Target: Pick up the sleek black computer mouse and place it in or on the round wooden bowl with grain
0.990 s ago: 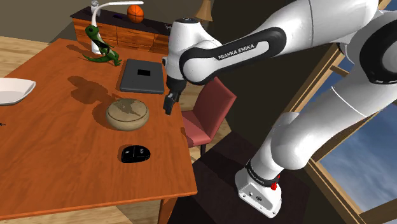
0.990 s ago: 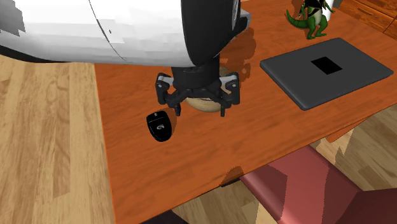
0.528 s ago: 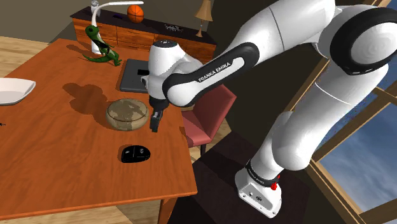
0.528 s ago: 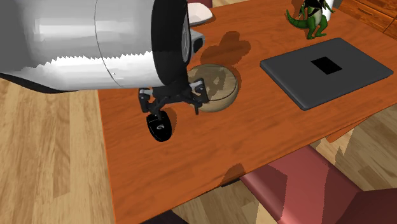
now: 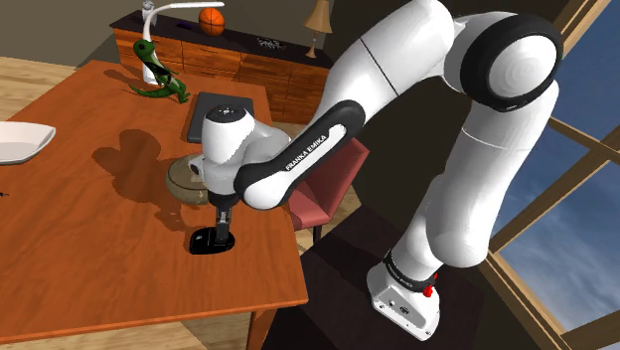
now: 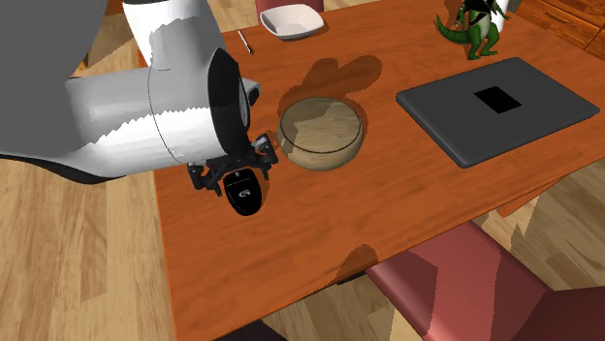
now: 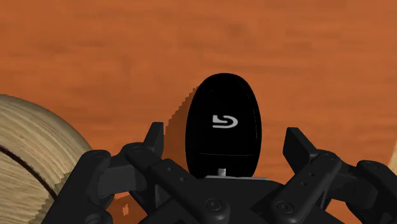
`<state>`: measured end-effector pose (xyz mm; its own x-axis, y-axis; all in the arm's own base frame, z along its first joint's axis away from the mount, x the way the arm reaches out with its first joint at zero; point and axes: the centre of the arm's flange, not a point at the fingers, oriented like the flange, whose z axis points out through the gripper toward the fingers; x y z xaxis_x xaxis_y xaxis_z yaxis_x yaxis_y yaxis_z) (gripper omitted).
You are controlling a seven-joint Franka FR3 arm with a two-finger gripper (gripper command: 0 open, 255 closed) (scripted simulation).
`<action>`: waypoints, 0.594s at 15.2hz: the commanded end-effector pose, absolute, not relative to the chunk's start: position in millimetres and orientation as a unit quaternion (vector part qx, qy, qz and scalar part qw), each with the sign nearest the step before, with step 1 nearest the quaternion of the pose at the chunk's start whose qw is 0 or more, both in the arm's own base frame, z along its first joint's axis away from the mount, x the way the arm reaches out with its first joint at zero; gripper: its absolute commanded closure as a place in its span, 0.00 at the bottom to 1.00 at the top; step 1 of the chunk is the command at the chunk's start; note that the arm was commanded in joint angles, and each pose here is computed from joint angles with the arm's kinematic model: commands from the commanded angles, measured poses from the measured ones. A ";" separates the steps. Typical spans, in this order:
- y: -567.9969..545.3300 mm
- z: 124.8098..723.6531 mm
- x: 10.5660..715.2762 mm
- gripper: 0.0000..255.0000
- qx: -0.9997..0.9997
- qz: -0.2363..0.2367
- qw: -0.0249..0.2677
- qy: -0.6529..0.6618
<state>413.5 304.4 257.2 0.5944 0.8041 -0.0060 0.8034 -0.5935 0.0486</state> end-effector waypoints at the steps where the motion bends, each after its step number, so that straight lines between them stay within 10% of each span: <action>1: 312.8 244.3 413.7 0.00 0.887 0.008 0.022 0.462; 9: 311.7 209.6 414.9 0.00 0.887 0.008 0.022 0.462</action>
<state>414.9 312.0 211.3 0.5737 0.8190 -0.0068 0.8183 -0.5728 0.0467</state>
